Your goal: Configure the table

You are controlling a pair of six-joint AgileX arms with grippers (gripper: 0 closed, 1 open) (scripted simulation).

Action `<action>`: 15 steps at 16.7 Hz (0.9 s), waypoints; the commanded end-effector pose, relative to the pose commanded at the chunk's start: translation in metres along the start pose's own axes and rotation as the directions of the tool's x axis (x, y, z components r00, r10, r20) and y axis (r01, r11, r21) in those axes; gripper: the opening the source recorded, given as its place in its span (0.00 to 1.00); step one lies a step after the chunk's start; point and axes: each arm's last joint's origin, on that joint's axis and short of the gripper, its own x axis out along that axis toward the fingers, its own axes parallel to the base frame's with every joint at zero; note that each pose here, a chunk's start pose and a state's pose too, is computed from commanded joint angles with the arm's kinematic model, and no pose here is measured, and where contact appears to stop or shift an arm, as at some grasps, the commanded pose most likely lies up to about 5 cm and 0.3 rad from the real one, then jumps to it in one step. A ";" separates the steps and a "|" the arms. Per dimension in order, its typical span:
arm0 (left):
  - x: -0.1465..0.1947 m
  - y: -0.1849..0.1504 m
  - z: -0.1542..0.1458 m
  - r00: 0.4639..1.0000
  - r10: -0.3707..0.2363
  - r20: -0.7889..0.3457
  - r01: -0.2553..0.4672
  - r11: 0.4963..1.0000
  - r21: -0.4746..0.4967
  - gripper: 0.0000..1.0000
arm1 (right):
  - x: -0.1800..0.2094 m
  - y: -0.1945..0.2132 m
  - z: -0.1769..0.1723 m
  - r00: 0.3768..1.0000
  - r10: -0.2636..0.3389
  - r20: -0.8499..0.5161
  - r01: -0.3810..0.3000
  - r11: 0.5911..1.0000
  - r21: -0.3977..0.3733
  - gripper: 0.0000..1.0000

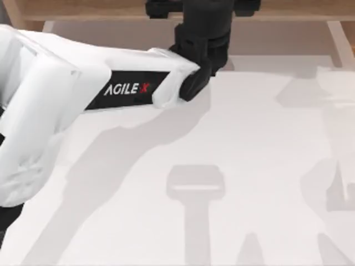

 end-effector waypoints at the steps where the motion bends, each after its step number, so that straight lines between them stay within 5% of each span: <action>1: 0.002 -0.001 0.001 1.000 -0.001 0.002 0.001 1.000 -0.002 1.00 | 0.000 0.000 0.000 1.000 0.000 0.000 0.000 1.000 0.000 1.00; 10: 0.019 -0.002 0.001 1.000 -0.002 0.003 0.002 1.000 -0.002 1.00 | 0.000 0.000 0.000 1.000 0.000 0.000 0.000 1.000 0.000 1.00; 15: 0.019 -0.002 0.001 1.000 -0.002 0.003 0.002 1.000 -0.002 0.62 | 0.000 0.000 0.000 1.000 0.000 0.000 0.000 1.000 0.000 1.00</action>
